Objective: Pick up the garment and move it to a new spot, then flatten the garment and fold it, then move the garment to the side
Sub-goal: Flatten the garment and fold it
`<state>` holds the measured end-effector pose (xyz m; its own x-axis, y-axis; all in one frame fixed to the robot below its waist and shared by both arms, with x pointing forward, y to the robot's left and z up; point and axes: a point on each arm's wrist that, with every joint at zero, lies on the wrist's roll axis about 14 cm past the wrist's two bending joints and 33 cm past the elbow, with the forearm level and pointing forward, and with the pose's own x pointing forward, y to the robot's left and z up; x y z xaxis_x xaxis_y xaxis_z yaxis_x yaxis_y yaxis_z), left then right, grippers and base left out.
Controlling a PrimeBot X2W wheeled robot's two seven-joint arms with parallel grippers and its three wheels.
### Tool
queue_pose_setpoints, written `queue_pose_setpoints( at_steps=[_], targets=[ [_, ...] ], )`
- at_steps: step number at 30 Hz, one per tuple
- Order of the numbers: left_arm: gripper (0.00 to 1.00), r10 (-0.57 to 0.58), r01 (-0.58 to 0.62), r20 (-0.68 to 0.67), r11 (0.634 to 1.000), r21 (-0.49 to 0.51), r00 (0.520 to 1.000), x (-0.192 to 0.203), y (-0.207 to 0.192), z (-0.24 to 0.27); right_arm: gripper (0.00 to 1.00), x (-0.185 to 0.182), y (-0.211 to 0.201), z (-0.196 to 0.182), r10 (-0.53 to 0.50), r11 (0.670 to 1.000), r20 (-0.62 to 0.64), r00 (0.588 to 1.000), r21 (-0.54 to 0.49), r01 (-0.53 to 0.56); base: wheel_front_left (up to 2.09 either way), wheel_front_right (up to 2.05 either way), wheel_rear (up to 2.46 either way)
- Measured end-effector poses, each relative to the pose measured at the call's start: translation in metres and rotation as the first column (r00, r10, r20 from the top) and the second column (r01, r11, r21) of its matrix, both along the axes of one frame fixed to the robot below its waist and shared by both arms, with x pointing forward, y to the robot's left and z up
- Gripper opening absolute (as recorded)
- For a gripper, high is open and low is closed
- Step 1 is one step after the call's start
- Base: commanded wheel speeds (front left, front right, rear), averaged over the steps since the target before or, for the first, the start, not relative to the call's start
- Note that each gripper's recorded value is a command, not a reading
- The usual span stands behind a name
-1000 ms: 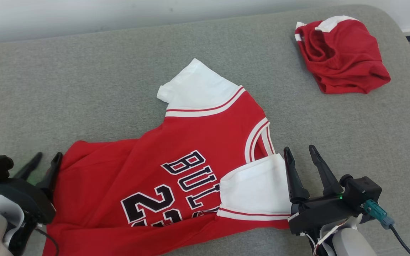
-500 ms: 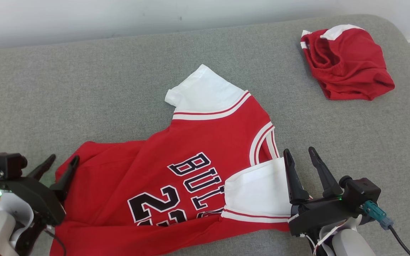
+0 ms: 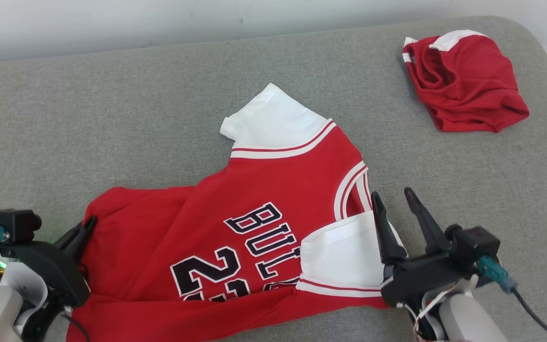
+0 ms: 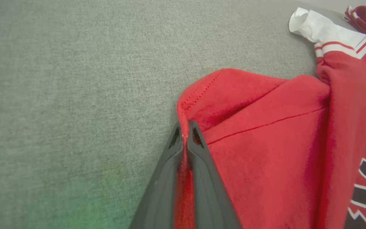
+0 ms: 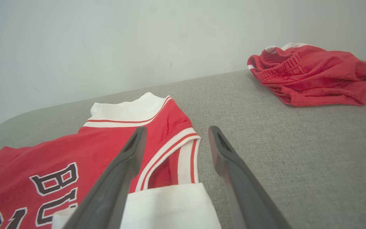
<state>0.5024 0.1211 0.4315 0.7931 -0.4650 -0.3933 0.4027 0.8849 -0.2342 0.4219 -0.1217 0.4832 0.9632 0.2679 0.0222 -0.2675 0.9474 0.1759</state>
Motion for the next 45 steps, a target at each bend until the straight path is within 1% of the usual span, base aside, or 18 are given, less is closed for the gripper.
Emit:
queue_pose_setpoints(
  at_steps=[5, 10, 14, 21, 26, 32, 34, 40, 45],
  targets=[
    [0.0, 0.026, -0.026, 0.095, 1.0, 0.003, 0.995, 0.007, 0.006, 0.017, 1.0, 0.02, 0.007, 0.006, 0.056, 0.996, 0.006, 0.998, -0.062, -0.056, 0.0, 0.0, 0.0],
    [0.0, 0.062, -0.061, 0.203, 0.998, -0.014, 0.977, 0.011, 0.01, 0.038, 1.0, 0.057, 0.016, 0.023, 0.102, 0.989, 0.018, 0.995, -0.114, -0.099, 0.0, 0.0, 0.0],
    [0.0, 0.1, -0.094, 0.271, 0.995, -0.034, 0.957, 0.009, 0.012, 0.051, 1.0, 0.089, 0.024, 0.026, 0.129, 0.978, -0.03, 0.991, -0.161, -0.133, 0.0, 0.0, 0.0],
    [0.0, 0.144, -0.134, 0.327, 0.989, -0.056, 0.934, -0.001, 0.016, 0.059, 1.0, 0.14, 0.038, 0.028, 0.151, 0.959, -0.095, 0.984, -0.226, -0.169, 0.0, 0.0, 0.0],
    [0.0, 0.167, -0.156, 0.327, 0.986, -0.059, 0.93, -0.006, 0.019, 0.055, 1.0, 0.167, 0.05, 0.009, 0.154, 0.945, -0.196, 0.968, -0.259, -0.203, 0.0, 0.0, 0.0],
    [0.0, 0.183, -0.172, 0.341, 0.983, -0.061, 0.922, -0.007, 0.023, 0.051, 1.0, 0.196, 0.053, -0.007, 0.131, 0.939, -0.262, 0.956, -0.278, -0.205, 0.0, 0.0, 0.0],
    [0.0, 0.191, -0.181, 0.341, 0.982, -0.061, 0.921, -0.007, 0.025, 0.049, 1.0, 0.203, 0.052, -0.016, 0.121, 0.933, -0.288, 0.95, -0.293, -0.208, 0.0, 0.0, 0.0],
    [0.0, 0.203, -0.197, 0.324, 0.979, -0.053, 0.924, -0.007, 0.03, 0.037, 1.0, 0.219, 0.057, -0.038, 0.107, 0.931, -0.345, 0.932, -0.294, -0.216, 0.0, 0.0, 0.0],
    [0.0, 0.211, -0.205, 0.313, 0.977, -0.051, 0.926, -0.006, 0.033, 0.031, 1.0, 0.225, 0.061, -0.057, 0.1, 0.923, -0.393, 0.914, -0.307, -0.233, 0.0, 0.0, 0.0]
  ],
)
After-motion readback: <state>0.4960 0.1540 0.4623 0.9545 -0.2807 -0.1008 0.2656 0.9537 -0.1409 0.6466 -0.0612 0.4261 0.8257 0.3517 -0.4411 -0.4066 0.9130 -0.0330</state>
